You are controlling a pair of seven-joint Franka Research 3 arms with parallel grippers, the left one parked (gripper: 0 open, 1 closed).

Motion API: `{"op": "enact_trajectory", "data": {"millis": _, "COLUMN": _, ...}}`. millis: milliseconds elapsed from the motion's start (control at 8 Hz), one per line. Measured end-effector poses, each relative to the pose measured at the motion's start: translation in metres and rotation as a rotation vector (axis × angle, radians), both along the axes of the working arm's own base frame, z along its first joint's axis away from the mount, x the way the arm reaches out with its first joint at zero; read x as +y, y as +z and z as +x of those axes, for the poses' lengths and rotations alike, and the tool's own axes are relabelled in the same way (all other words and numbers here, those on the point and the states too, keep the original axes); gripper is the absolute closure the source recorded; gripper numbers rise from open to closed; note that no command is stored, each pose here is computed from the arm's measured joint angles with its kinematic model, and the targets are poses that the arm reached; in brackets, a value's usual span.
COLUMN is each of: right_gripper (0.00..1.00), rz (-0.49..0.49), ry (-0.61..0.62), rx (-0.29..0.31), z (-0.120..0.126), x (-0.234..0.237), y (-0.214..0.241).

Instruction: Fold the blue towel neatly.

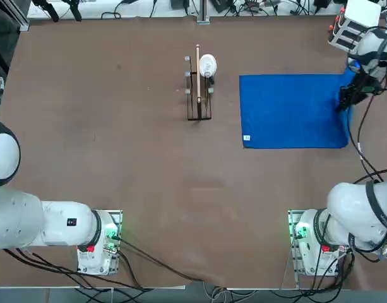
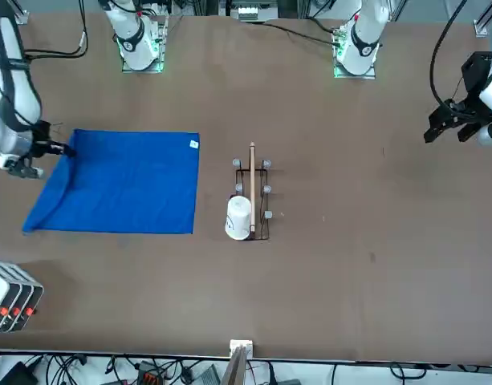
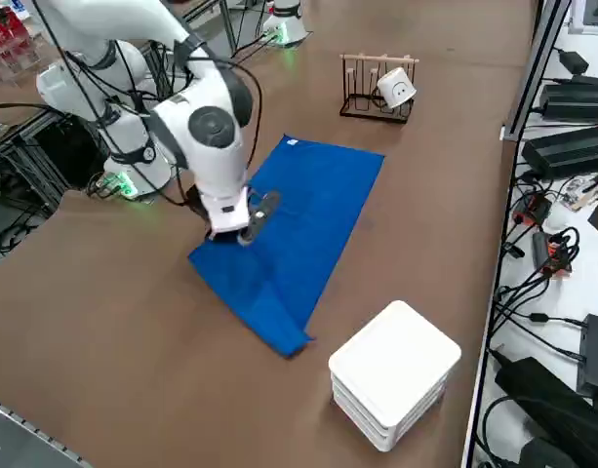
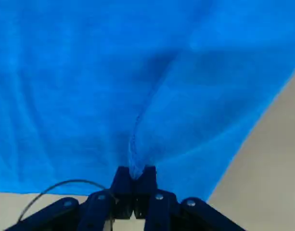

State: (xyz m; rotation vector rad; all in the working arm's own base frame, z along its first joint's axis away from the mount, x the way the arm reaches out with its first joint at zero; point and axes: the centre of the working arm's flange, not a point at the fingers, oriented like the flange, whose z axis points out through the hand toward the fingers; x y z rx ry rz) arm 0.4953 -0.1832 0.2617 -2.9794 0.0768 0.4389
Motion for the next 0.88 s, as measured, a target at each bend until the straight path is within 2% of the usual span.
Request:
{"op": "enact_trajectory", "data": {"millis": 375, "right_gripper": 0.97, "rz": 0.034, "ry": 0.156, "rx": 0.009, "z": 0.019, "x": 0.081, "y": 0.003}}
{"op": "enact_trajectory", "data": {"millis": 875, "right_gripper": 0.97, "rz": 0.080, "ry": 0.358, "rx": 0.011, "z": 0.023, "x": 0.191, "y": 0.003}}
